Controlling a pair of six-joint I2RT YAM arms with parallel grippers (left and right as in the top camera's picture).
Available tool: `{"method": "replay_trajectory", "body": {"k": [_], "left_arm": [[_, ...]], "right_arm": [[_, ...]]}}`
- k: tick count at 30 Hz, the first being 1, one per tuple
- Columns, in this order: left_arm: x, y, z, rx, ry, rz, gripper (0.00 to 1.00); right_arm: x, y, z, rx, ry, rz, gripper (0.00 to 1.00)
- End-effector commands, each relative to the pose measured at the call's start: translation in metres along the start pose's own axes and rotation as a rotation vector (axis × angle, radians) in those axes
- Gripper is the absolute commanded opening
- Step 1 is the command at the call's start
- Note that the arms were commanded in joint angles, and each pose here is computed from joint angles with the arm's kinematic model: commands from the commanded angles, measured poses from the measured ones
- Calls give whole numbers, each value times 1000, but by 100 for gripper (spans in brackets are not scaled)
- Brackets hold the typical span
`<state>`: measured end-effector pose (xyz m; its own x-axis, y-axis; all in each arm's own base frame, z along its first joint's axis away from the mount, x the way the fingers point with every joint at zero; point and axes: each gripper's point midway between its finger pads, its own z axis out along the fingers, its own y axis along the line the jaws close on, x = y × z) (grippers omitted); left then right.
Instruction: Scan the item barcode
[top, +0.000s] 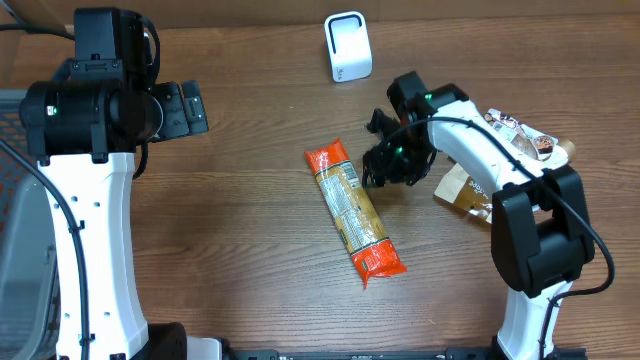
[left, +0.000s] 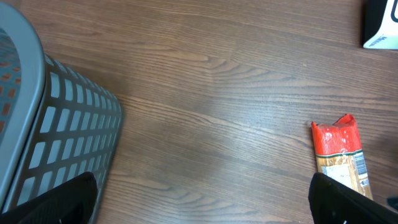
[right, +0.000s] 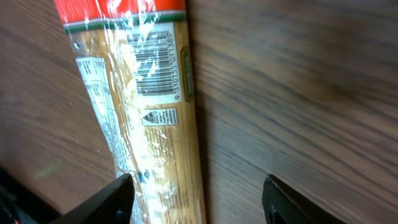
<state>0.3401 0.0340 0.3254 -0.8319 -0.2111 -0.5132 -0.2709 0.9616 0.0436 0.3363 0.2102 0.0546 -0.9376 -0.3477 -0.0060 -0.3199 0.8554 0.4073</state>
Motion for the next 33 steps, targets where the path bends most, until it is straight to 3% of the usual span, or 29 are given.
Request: {"method": "replay_trajectory", "body": {"k": [1,3,6,9,17,20,23,26,33], "left_arm": [[-1,1,-3,4,-8,-12,100],[-1,1,-3,4,-8,-12,100],[-1,1,-3,4,-8,-12,100],[-1,1,-3,4,-8,-12,100],[-1,1,-3,4,-8,-12,100],[-1,1,-3,4,-8,-12,100],[-1,1,-3,4,-8,-12,100],[-1,1,-3,4,-8,-12,100],[-1,1,-3,4,-8,-12,100]], "right_arm": [[15,16,11,-59,10,-49,66],[20,17,22,-60,15,-55,64],[23,21,31,-53,19,-65,48],[19,13,38,71,-4,-4,43],[21,10,49,347,-48,14,48],[21,16,58,333,-41,-4,49],[24,13,68,317,-8,4,58],[31,15,76,233,50,-6,66],[38,43,71,-73,112,-19,68]]}}
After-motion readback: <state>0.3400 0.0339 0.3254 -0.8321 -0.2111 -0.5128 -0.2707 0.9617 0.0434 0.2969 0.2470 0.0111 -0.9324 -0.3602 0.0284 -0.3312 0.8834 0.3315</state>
